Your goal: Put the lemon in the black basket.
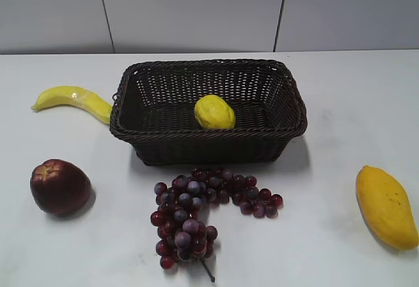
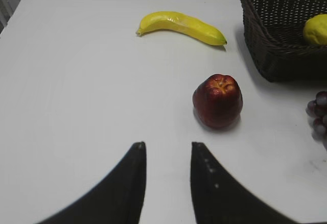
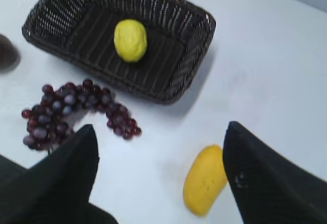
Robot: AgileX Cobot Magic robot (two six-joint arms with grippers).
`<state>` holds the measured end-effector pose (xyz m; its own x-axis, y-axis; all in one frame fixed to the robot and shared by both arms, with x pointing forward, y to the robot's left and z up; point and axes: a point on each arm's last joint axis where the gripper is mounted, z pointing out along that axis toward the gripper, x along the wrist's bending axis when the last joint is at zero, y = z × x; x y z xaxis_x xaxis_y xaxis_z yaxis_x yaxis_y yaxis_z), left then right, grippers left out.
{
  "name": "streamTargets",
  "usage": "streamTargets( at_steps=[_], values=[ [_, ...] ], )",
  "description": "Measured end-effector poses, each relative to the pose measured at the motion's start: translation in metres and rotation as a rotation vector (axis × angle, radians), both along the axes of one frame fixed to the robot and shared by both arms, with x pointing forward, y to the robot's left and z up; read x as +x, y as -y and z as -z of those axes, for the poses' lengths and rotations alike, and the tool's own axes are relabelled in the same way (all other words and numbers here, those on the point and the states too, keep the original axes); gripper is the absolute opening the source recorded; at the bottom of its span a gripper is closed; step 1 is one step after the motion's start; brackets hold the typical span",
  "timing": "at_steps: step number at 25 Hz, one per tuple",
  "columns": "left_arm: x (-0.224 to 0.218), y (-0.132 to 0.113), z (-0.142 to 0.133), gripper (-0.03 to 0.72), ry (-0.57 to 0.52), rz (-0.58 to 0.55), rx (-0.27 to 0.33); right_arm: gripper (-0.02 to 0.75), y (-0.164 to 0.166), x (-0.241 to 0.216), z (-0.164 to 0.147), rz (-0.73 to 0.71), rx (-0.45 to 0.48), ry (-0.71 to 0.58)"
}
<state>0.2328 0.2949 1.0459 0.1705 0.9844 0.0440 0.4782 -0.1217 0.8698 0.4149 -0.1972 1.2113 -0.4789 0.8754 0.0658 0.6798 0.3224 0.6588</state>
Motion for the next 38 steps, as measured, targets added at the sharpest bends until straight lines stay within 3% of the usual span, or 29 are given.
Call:
streamTargets(
  at_steps=[5, 10, 16, 26, 38],
  values=[
    [0.000, 0.000, 0.000, 0.237, 0.000, 0.000, 0.000, 0.595, 0.039, -0.072, 0.053, 0.003, -0.021, -0.041],
    [0.000, 0.000, 0.000, 0.237, 0.000, 0.000, 0.001, 0.593, 0.072, -0.132, 0.105, 0.006, 0.000, 0.004],
    [0.000, 0.000, 0.000, 0.237, 0.000, 0.000, 0.000, 0.591, 0.093, -0.166, 0.152, 0.016, 0.025, 0.088],
    [0.000, 0.000, 0.000, 0.236, 0.000, 0.000, 0.000, 0.589, 0.096, -0.167, 0.158, 0.028, 0.088, 0.238],
    [0.000, 0.000, 0.000, 0.236, 0.000, 0.000, 0.000, 0.577, 0.095, -0.165, 0.159, 0.028, 0.097, 0.255]
  ],
)
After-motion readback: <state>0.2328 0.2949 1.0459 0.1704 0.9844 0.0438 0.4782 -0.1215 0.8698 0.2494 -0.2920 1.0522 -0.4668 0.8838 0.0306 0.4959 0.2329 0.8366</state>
